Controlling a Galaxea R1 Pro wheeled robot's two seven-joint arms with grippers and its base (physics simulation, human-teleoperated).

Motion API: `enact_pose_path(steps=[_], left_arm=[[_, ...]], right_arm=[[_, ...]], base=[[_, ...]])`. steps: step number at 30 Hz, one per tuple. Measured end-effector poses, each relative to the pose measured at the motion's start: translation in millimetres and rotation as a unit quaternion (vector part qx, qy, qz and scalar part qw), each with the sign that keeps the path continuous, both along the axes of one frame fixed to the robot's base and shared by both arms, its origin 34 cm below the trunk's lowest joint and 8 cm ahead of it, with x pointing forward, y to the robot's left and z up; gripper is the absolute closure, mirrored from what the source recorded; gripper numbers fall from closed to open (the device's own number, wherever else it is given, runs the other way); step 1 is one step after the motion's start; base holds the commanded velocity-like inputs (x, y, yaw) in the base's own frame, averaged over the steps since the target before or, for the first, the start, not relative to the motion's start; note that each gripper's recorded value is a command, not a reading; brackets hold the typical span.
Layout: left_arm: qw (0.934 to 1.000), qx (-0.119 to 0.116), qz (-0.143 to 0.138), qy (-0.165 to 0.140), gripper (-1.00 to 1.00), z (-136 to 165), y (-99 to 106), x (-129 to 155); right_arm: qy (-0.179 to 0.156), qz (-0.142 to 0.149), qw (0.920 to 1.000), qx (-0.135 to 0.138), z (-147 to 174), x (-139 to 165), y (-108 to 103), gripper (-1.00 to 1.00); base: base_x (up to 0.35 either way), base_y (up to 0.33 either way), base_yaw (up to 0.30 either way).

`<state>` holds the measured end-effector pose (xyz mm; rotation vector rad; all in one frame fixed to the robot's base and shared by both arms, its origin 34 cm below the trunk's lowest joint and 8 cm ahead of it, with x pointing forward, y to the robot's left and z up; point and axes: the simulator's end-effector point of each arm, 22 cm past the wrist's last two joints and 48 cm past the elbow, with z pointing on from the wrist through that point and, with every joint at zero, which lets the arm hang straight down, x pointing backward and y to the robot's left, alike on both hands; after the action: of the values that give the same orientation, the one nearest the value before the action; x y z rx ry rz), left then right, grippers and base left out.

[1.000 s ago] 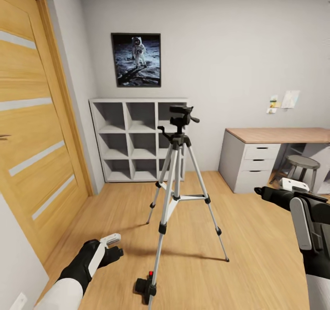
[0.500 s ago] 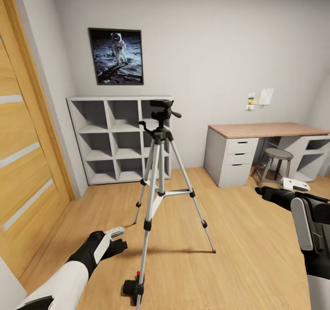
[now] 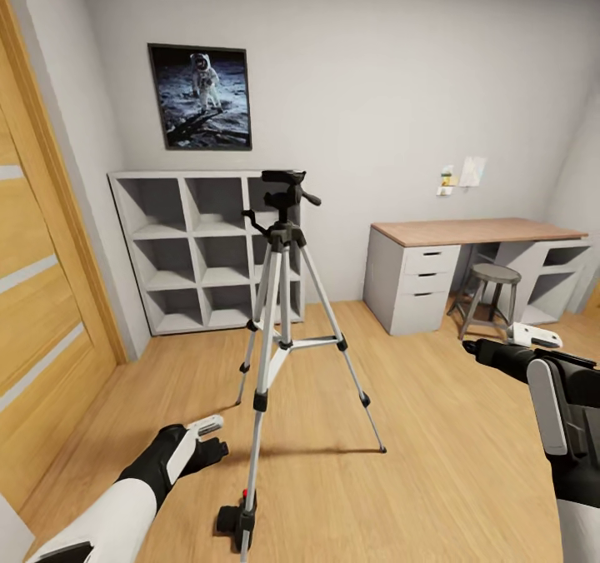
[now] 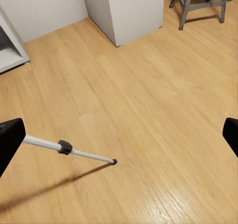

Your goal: Attach the digital camera to the camera tripod in the bedroom.

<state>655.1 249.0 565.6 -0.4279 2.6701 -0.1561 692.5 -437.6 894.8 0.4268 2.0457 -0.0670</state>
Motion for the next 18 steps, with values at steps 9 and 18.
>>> enact_pose_path(steps=[9,18], left_arm=[[1.0,0.003,0.005,0.002,-1.0,-19,5,-4],[1.0,0.003,0.006,0.003,-1.0,-37,5,-7]], right_arm=[[0.001,0.0,1.0,-0.001,-18,-2,0,-1.0],[0.001,0.0,1.0,-0.001,-37,-5,0,-1.0]], base=[[0.0,0.0,-0.003],[0.0,0.0,0.0]])
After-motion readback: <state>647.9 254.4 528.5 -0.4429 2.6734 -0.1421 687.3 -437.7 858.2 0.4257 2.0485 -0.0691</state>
